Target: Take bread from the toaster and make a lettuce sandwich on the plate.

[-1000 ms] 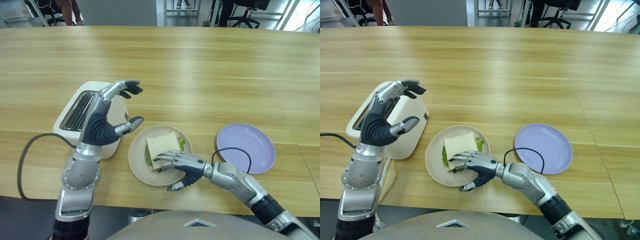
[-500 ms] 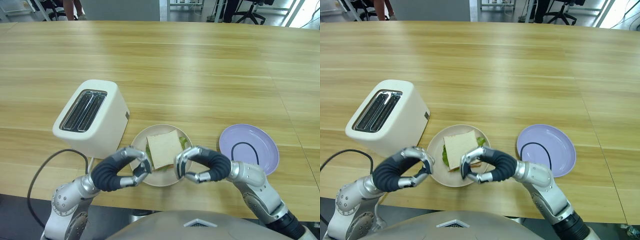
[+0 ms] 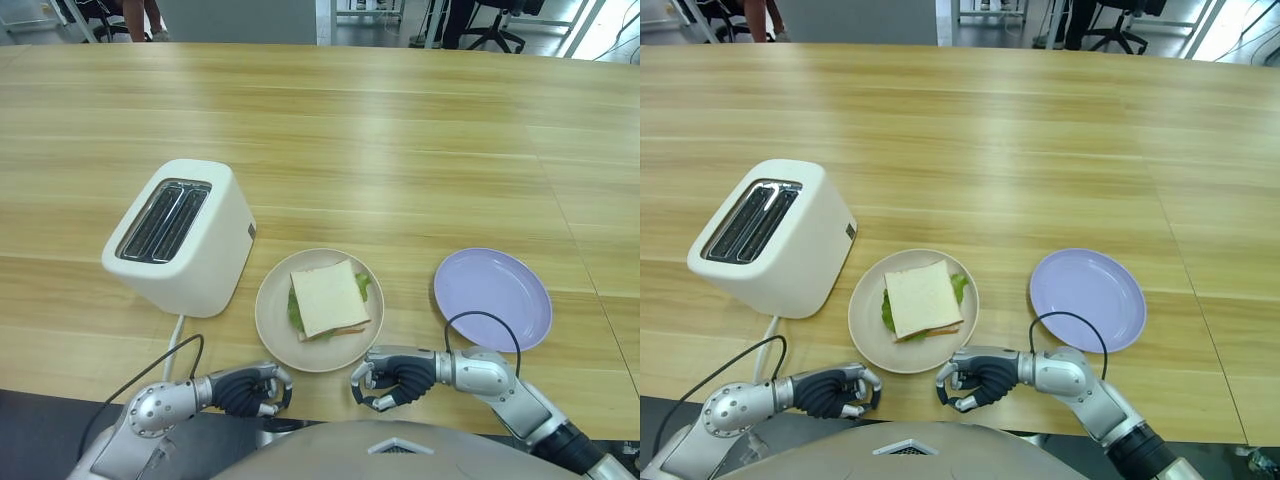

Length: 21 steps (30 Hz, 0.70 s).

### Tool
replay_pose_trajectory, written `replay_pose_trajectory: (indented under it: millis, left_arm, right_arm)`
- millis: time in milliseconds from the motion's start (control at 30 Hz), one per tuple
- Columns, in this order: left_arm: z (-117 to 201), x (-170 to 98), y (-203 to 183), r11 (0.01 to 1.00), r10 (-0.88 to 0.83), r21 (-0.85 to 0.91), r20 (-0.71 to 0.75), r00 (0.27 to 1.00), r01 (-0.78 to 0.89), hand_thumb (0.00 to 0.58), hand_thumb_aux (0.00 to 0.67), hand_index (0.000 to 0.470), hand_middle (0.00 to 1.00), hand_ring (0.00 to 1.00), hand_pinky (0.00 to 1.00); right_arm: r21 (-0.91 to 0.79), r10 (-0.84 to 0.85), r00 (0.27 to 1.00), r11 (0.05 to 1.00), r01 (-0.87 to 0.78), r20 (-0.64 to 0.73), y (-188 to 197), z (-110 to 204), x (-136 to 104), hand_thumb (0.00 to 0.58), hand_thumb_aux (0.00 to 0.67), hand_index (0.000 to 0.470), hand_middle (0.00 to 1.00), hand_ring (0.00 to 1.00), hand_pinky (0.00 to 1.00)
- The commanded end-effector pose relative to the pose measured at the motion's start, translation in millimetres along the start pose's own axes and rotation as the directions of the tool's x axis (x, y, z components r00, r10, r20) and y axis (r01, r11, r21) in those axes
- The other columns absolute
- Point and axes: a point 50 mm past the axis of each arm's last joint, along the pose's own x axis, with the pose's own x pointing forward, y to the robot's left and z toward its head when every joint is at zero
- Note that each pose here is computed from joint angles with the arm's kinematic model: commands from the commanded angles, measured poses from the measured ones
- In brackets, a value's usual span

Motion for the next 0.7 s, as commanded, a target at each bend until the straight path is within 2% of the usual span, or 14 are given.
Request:
replay_pose_trajectory:
  millis: [33, 167, 333, 367, 433, 467, 567, 700]
  left_arm:
    - [-13, 9, -1, 0.998, -0.048, 0.036, -0.098, 0.994, 0.052, 0.58, 0.67, 0.46, 1.0, 1.0, 1.0]
    - [-18, 30, 10, 0.992, -0.063, 0.098, -0.135, 0.989, 0.077, 0.58, 0.67, 0.46, 1.0, 1.0, 1.0]
    - [-15, 53, 44, 0.97, 0.048, 0.244, -0.136, 0.99, -0.013, 0.58, 0.67, 0.46, 1.0, 1.0, 1.0]
    - [-13, 59, 56, 0.959, 0.101, 0.276, -0.122, 0.987, -0.064, 0.58, 0.67, 0.46, 0.94, 0.94, 0.94]
    - [-8, 68, 73, 0.935, 0.168, 0.332, -0.103, 0.98, -0.126, 0.58, 0.67, 0.46, 0.94, 0.94, 0.94]
    - [-5, 73, 85, 0.916, 0.215, 0.364, -0.094, 0.972, -0.168, 0.58, 0.67, 0.46, 0.83, 0.83, 0.83]
    - [4, 83, 119, 0.835, 0.376, 0.455, -0.06, 0.925, -0.31, 0.58, 0.67, 0.46, 0.81, 0.81, 0.81]
    - [13, 87, 145, 0.742, 0.506, 0.503, 0.015, 0.862, -0.444, 0.58, 0.67, 0.46, 0.8, 0.8, 0.8]
  right_arm:
    - [-0.078, 0.0, 0.997, 0.997, -0.007, -0.08, 0, -13, 3, 0.58, 0.67, 0.46, 1.0, 1.0, 1.0]
    - [-0.179, -0.031, 0.99, 0.984, 0.005, -0.14, -7, -24, 13, 0.58, 0.67, 0.46, 1.0, 1.0, 1.0]
    - [-0.323, -0.127, 0.975, 0.944, 0.063, -0.182, -24, -33, 24, 0.58, 0.67, 0.46, 1.0, 1.0, 1.0]
    - [-0.372, -0.177, 0.965, 0.923, 0.094, -0.195, -34, -35, 26, 0.58, 0.67, 0.46, 1.0, 1.0, 1.0]
    - [-0.449, -0.253, 0.945, 0.883, 0.138, -0.206, -48, -38, 29, 0.58, 0.67, 0.46, 1.0, 1.0, 1.0]
    - [-0.497, -0.308, 0.927, 0.851, 0.168, -0.213, -58, -40, 31, 0.58, 0.67, 0.46, 1.0, 1.0, 1.0]
    - [-0.598, -0.432, 0.878, 0.766, 0.236, -0.206, -82, -43, 35, 0.58, 0.67, 0.46, 1.0, 1.0, 1.0]
    - [-0.666, -0.537, 0.826, 0.681, 0.303, -0.174, -100, -40, 35, 0.58, 0.67, 0.46, 1.0, 1.0, 1.0]
